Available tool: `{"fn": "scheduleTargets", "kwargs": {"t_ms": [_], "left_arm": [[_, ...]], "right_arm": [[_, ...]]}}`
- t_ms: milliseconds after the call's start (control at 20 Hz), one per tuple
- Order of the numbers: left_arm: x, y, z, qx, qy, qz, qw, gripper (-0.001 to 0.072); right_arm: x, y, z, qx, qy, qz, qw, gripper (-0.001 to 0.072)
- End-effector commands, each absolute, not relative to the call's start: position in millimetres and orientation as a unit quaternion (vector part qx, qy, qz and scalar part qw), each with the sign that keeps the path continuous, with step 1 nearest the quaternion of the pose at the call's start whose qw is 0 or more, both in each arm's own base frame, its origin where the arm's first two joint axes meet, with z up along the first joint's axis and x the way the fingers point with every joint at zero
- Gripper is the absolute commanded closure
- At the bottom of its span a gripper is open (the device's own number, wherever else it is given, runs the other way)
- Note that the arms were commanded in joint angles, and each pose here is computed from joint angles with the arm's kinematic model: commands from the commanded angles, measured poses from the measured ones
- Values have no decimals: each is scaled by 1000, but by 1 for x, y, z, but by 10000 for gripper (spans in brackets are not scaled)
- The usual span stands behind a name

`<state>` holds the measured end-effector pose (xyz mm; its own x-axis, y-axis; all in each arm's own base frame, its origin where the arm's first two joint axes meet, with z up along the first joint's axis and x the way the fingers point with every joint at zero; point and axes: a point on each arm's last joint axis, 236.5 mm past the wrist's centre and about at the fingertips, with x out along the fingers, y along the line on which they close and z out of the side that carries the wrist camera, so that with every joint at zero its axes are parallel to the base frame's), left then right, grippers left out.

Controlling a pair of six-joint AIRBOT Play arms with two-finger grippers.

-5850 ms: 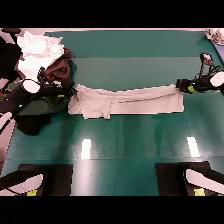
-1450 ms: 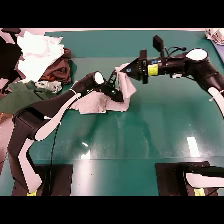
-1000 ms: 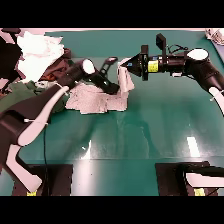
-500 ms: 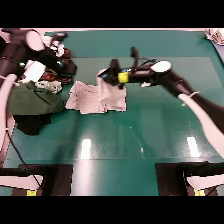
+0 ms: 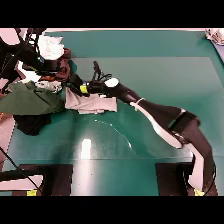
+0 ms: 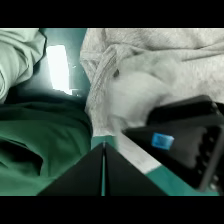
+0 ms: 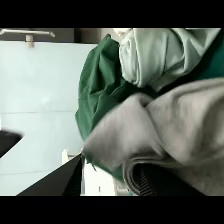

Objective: Fold the shirts.

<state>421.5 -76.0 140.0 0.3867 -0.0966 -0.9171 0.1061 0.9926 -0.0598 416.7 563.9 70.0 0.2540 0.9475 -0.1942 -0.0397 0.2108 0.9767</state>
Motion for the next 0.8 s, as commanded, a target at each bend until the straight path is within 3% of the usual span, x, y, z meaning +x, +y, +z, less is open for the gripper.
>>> {"fn": "scheduleTargets", "kwargs": {"t_ms": [0,150,300,450,550,600,650,750], "left_arm": [[412,-72,138,7,566,-56,823,681],[411,-74,138,4,568,-60,821,680],[410,-79,138,-2,569,-67,819,680],[409,-82,138,-10,571,-71,818,680],[406,-88,138,-18,573,-82,815,681],[406,-92,138,-23,574,-88,814,680],[405,-95,139,-26,574,-92,813,680],[404,-98,139,-30,575,-98,812,680]], "right_arm": [[430,566,65,457,463,431,625,320],[452,500,57,366,504,419,661,320],[471,380,23,203,577,315,726,320],[465,272,16,97,631,228,735,304],[461,240,11,109,642,206,730,274],[457,236,7,134,644,210,723,127],[451,238,5,166,643,226,713,55],[441,254,-1,221,633,265,692,54]]}}
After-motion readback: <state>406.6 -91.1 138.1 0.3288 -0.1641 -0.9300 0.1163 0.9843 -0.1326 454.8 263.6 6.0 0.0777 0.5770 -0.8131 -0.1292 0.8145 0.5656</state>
